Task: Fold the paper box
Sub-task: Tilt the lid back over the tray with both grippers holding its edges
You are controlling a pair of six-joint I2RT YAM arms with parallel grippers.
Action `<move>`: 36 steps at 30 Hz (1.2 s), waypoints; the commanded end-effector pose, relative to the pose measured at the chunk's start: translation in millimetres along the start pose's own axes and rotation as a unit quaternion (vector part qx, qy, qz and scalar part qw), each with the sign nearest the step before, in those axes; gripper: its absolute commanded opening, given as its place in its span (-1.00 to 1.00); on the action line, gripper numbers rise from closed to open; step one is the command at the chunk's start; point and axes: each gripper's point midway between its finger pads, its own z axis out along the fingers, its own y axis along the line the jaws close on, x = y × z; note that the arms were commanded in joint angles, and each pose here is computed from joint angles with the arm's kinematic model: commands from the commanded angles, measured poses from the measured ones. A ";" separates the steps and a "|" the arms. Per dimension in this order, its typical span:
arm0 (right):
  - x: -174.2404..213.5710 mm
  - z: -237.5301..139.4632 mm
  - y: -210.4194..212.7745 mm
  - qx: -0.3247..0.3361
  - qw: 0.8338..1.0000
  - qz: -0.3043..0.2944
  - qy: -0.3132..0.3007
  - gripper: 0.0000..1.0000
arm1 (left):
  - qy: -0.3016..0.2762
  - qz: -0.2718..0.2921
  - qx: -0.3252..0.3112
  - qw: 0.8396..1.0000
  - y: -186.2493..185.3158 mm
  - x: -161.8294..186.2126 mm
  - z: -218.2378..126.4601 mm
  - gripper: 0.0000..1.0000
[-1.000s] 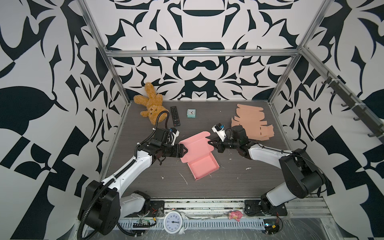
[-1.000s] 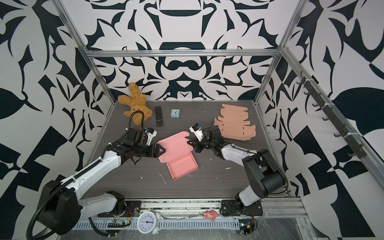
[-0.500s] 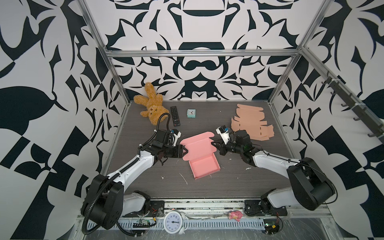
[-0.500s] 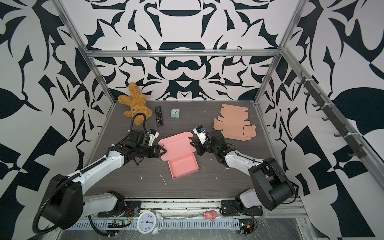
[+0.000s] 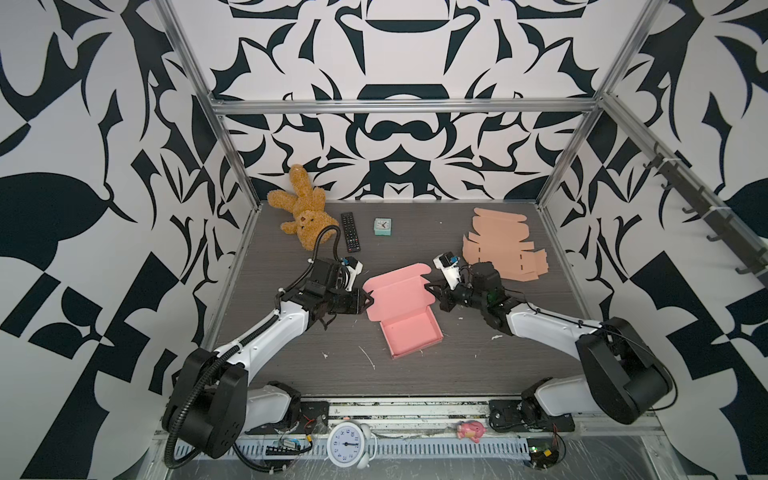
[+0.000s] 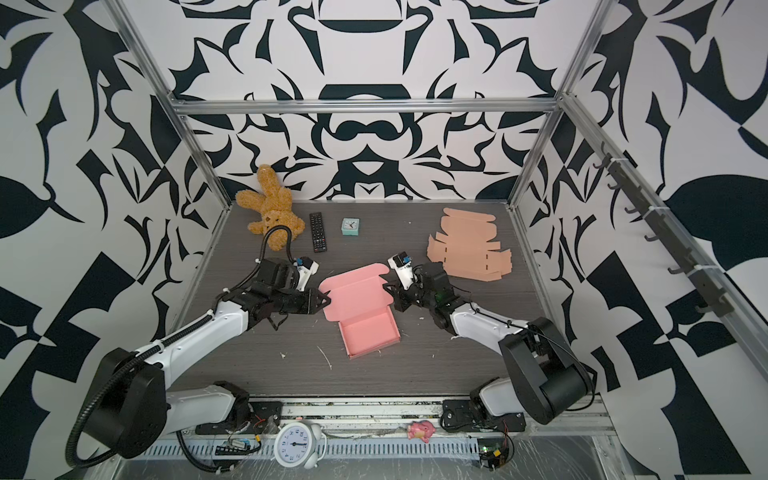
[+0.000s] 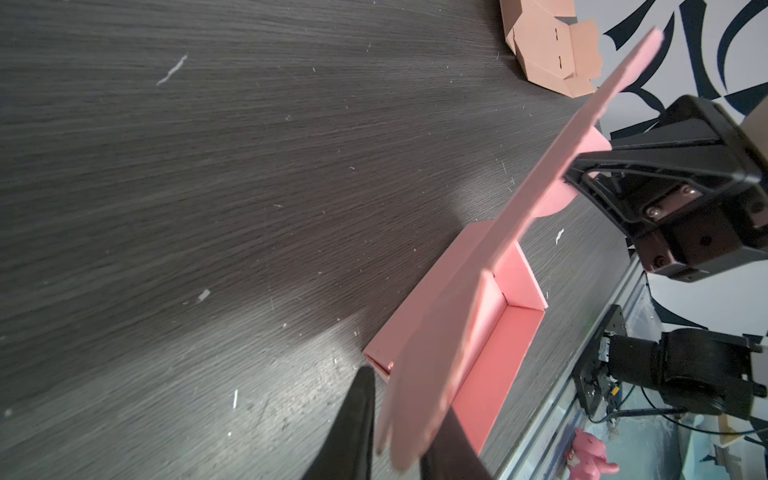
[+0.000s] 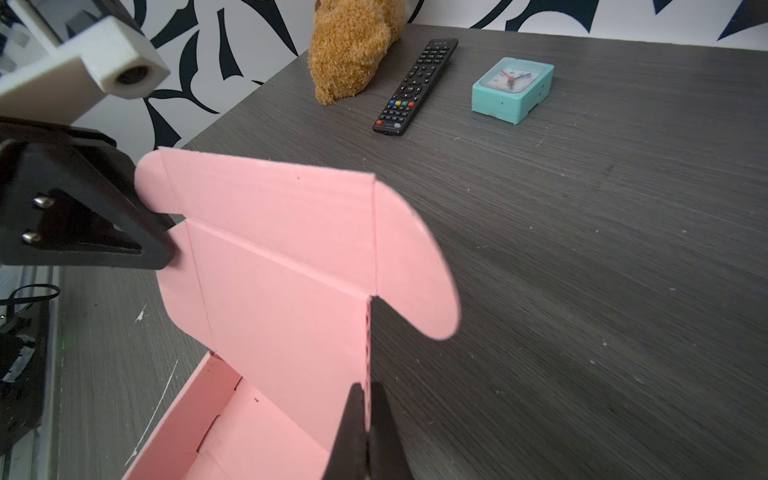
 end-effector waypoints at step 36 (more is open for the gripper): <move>-13.3 -0.1 5.6 0.128 0.991 0.014 0.020 -0.78 | -0.067 0.057 -0.055 0.995 -3.4 -47.5 -13.4 -0.89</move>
